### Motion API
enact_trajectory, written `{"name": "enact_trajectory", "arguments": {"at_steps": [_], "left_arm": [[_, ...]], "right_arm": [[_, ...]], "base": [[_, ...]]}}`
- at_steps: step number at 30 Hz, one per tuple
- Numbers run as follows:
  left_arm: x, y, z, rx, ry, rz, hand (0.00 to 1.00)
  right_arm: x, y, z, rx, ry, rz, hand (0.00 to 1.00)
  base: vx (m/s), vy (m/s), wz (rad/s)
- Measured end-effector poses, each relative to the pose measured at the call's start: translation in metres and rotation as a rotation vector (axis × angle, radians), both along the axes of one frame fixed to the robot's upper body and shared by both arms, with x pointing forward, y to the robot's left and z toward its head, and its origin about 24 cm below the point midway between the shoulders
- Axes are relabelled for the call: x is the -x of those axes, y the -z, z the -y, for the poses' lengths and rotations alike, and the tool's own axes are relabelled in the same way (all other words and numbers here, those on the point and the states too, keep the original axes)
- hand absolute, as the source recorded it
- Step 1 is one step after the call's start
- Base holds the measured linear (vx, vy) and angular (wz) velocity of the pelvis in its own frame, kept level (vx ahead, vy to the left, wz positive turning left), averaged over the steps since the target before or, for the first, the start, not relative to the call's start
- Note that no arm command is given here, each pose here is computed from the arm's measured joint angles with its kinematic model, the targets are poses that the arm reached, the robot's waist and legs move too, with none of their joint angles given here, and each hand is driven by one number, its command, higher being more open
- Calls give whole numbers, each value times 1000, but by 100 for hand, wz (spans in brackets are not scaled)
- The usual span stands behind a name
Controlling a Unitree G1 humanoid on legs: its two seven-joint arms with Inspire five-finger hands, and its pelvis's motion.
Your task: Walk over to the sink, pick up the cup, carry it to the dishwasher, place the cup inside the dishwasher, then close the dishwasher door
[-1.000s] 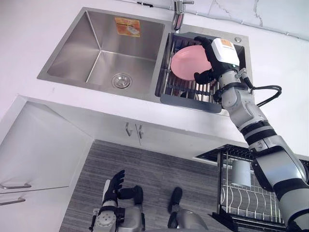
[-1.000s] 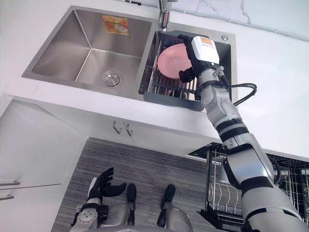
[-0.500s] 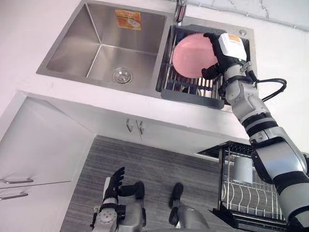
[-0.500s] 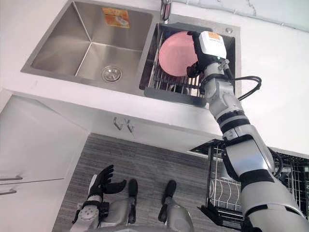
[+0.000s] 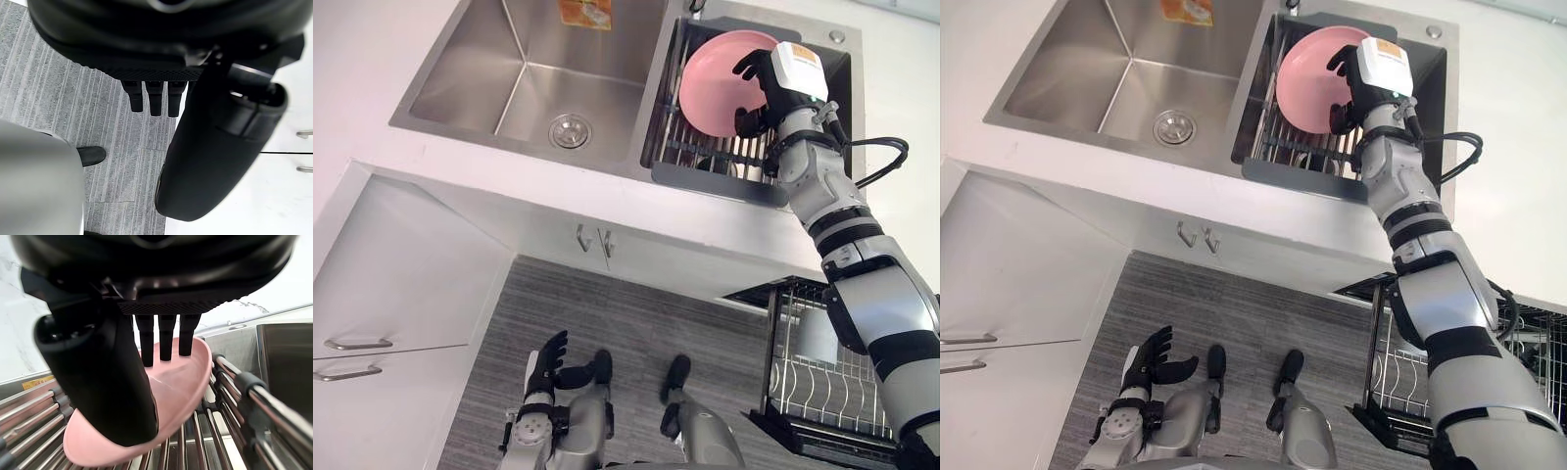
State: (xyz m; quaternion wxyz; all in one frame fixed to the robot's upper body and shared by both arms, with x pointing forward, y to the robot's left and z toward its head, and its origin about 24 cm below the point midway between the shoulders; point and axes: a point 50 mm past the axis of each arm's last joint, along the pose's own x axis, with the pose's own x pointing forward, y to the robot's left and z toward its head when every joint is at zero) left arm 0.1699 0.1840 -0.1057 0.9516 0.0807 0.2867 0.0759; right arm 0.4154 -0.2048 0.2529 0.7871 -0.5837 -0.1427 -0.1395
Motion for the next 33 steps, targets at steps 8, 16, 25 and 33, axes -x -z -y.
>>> {"name": "enact_trajectory", "arguments": {"at_steps": [8,16,25,33], "left_arm": [[0,0,0,-1,2,0,90],[1,1,1,2,0,-7,90],[9,5,-3,-6,0,-41,90],[11,6,-6,-15,32,-61,90]], "right_arm": [[5,-7,-5,-26,-34,68,30],[32,-8,-17,-57,-148,246,30],[69,13,-18,-147,-244,350,30],[85,37,-21,-201,-281,330,30]], "base": [[22,10,-1],[8,24,-6],[29,22,-11],[11,-2,-2]]}}
